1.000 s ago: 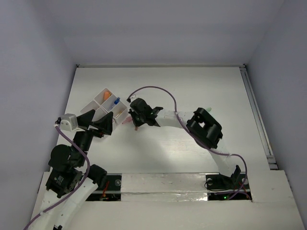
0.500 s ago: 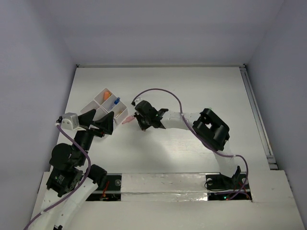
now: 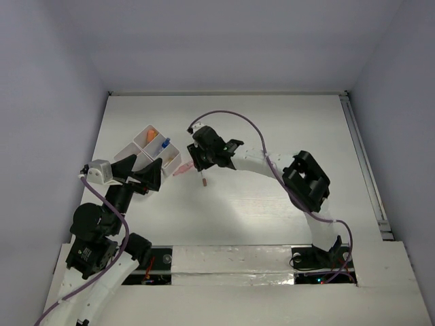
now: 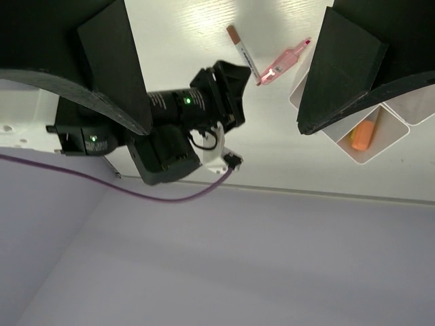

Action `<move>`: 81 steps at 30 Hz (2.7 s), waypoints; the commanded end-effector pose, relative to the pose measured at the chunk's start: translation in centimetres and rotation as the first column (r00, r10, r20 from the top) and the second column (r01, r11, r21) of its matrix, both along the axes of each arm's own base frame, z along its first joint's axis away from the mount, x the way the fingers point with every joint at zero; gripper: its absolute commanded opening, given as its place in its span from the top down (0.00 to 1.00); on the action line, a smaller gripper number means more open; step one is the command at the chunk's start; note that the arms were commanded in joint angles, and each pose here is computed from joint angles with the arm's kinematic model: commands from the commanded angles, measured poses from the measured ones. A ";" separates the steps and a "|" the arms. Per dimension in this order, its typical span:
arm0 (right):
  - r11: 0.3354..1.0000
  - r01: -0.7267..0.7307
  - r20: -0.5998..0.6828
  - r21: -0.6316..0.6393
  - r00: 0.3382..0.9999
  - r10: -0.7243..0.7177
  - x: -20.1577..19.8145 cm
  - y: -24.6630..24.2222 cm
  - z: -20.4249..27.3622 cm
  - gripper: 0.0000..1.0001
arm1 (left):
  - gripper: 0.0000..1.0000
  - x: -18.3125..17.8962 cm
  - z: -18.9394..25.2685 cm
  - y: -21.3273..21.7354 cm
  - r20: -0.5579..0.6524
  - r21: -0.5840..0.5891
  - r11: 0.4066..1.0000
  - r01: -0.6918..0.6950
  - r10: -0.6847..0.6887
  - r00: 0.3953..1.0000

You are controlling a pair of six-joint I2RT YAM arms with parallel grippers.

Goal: Sort the stationery into containers
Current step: Pick up the pen from the center of the board.

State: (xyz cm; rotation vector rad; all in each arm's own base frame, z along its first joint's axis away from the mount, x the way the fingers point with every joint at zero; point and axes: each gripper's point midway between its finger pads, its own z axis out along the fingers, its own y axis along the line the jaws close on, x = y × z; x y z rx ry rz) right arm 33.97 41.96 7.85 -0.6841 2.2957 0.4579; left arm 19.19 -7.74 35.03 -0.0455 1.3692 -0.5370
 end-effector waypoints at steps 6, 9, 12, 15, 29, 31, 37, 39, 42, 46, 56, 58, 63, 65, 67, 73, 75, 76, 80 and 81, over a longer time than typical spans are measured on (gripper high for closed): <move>0.992 0.019 -0.008 -0.125 1.000 -0.020 2.7 -0.2 0.1 0.51 | 0.14 0.1 0.8 -0.3 0.039 0.006 1.000 0.013 -0.014 0.999; 0.987 0.013 -0.019 -0.162 1.000 -0.016 3.1 -0.1 -0.6 0.52 | 0.14 0.1 0.8 -0.3 0.039 0.007 1.000 0.013 -0.013 0.999; 0.984 0.003 -0.031 -0.177 0.999 -0.009 3.1 0.0 -0.9 0.54 | 0.14 0.1 0.8 -0.4 0.040 0.008 1.000 0.016 -0.016 0.999; 0.983 -0.015 -0.045 -0.180 0.999 0.007 2.8 0.1 -1.1 0.58 | 0.14 0.1 0.8 -0.4 0.039 0.007 1.000 0.016 -0.017 0.999; 0.959 -0.023 -0.058 -0.283 0.998 0.007 4.0 0.0 -3.6 0.64 | 0.14 0.1 0.7 -0.4 0.039 0.010 1.000 0.016 -0.016 0.999; 0.952 -0.026 -0.067 -0.305 0.998 0.006 4.0 -0.2 -4.4 0.64 | 0.14 0.2 0.7 -0.4 0.039 0.011 1.000 0.014 -0.014 0.999; 0.944 -0.022 -0.081 -0.328 0.997 -0.005 4.0 -1.0 -5.5 0.68 | 0.14 0.2 0.7 -0.4 0.038 0.014 1.000 0.015 -0.015 0.999; 0.944 -0.027 -0.092 -0.329 0.996 -0.004 3.8 -1.1 -5.7 0.78 | 0.14 0.2 0.7 -0.4 0.038 0.014 1.000 0.015 -0.015 0.999; 0.943 -0.020 -0.109 -0.333 0.994 -0.017 3.9 -1.7 -6.1 0.95 | 0.14 0.3 0.6 -0.4 0.033 0.014 1.000 0.014 -0.014 0.999; 0.935 0.016 -0.093 -0.355 0.994 -0.053 4.0 -3.3 -5.7 1.00 | 0.14 0.4 0.6 -0.3 0.034 0.016 1.000 0.007 -0.008 0.999; 0.999 0.019 0.170 0.041 0.985 -0.026 6.1 0.2 7.7 1.00 | 0.14 0.4 0.7 -0.4 0.036 0.013 1.000 0.011 -0.011 0.999; 0.990 -0.034 0.185 0.140 0.983 0.008 5.5 1.6 9.4 1.00 | 0.15 0.3 0.9 -0.3 0.045 0.009 1.000 0.007 -0.008 0.999; 0.852 -0.215 0.323 0.478 0.945 0.057 4.7 6.4 18.1 1.00 | 0.16 -0.6 1.9 0.7 0.099 -0.022 1.000 -0.015 0.017 0.995; 0.772 -0.275 0.374 0.573 0.926 0.052 4.3 8.2 21.4 1.00 | 0.16 -0.6 2.0 1.0 0.104 -0.025 0.999 -0.027 0.030 0.994; 0.710 -0.329 0.410 0.623 0.910 0.062 4.0 10.0 23.3 1.00 | 0.16 -0.5 1.9 0.9 0.100 -0.024 0.999 -0.026 0.028 0.995; 0.546 -0.425 0.496 0.722 0.868 0.021 4.1 15.0 25.7 1.00 | 0.16 -0.3 1.7 0.8 0.088 -0.016 1.000 -0.026 0.028 0.996; 0.476 -0.453 0.528 0.754 0.849 -0.028 4.1 15.8 28.5 1.00 | 0.16 -0.2 1.6 1.0 0.087 -0.014 0.999 -0.038 0.039 0.995; 0.479 -0.442 0.518 0.759 0.855 -0.032 4.8 16.6 26.9 1.00 | 0.16 -0.2 1.5 1.0 0.085 -0.015 0.999 -0.039 0.040 0.996; 0.408 -0.442 0.512 0.799 0.856 -0.075 5.5 18.1 27.6 1.00 | 0.09 -0.1 1.6 0.7 0.082 -0.007 1.000 -0.024 0.025 0.996; 0.400 -0.442 0.511 0.803 0.856 -0.080 5.7 18.3 27.8 1.00 | 0.07 0.0 1.5 0.8 0.081 -0.005 0.999 -0.032 0.032 0.996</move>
